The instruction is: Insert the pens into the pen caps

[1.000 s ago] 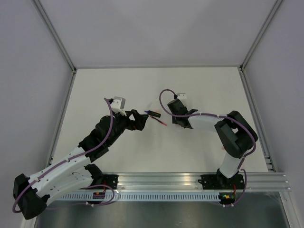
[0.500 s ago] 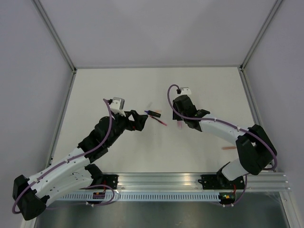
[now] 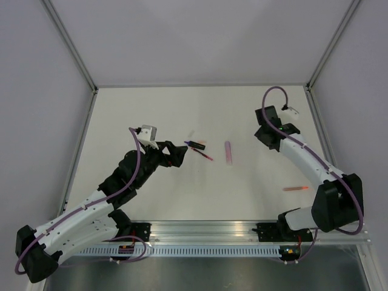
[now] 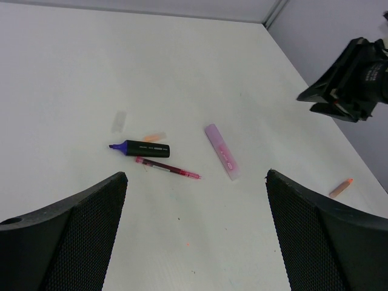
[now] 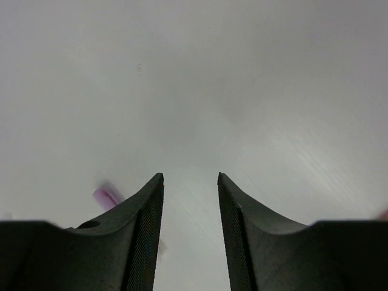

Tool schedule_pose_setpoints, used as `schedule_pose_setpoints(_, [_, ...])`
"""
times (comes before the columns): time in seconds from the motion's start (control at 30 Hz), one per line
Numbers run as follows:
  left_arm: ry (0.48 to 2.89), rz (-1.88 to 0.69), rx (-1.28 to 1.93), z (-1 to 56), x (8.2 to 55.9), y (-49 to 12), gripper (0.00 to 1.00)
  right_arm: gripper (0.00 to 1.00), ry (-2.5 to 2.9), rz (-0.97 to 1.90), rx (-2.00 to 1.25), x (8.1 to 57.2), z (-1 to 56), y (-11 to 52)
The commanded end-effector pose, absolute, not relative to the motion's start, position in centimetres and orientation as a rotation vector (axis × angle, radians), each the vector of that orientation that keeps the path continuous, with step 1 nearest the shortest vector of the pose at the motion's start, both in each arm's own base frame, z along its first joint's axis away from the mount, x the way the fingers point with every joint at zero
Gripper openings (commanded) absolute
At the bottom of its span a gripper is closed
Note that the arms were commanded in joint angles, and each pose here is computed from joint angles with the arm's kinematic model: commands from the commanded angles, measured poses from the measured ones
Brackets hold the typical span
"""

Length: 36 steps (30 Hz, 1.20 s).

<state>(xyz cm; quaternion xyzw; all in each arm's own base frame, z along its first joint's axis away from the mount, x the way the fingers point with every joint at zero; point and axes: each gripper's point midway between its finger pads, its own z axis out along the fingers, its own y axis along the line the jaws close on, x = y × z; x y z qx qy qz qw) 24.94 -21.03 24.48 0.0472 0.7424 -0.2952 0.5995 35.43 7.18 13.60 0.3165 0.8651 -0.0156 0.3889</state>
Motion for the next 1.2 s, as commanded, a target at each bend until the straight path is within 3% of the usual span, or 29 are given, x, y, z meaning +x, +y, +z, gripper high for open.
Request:
schedule_pose_setpoints(0.0, [1.686, -0.681, 0.108, 25.1, 25.1, -21.0, 1.00, 0.47, 2.115, -0.231, 1.210, 30.1, 14.2, 0.3])
schedule_pose_setpoints(0.1, [1.685, -0.676, 0.108, 25.1, 25.1, -20.9, 1.00, 0.48, 2.049, -0.173, 1.266, 29.4, 14.9, -1.5])
schedule_pose_setpoints(0.13, [1.684, -0.668, 0.107, 25.1, 25.1, -20.7, 1.00, 0.48, 2.105, -0.145, 1.132, 29.9, 15.1, -1.1])
schedule_pose_setpoints(0.2, [1.685, -0.640, 0.091, 24.8, 25.4, -20.3, 1.00, 0.49, 2.170, 0.201, 0.860, 32.8, 16.2, 3.8])
schedule_pose_setpoints(0.3, [1.687, -0.629, 0.087, 24.7, 25.5, -20.2, 1.00, 0.48, 2.238, 0.384, 0.581, 33.1, 17.0, 7.2])
schedule_pose_setpoints(0.5, [1.710, -0.629, 0.106, 24.0, 25.8, -20.9, 1.00, 0.48, 2.220, 0.149, 0.618, 33.3, 16.7, 3.9])
schedule_pose_setpoints(0.63, [1.725, -0.622, 0.107, 23.5, 26.0, -21.0, 1.00, 0.51, 2.253, 0.517, 0.220, 34.3, 17.1, 10.7])
schedule_pose_setpoints(0.83, [1.729, -0.661, 0.107, 23.6, 25.7, -21.5, 1.00, 0.52, 2.209, 0.478, -0.086, 36.5, 17.4, 14.7])
schedule_pose_setpoints(1.17, [1.650, -0.763, 0.076, 26.0, 24.0, -20.7, 1.00, 0.48, 2.252, 0.467, -0.587, 36.0, 11.7, 26.5])
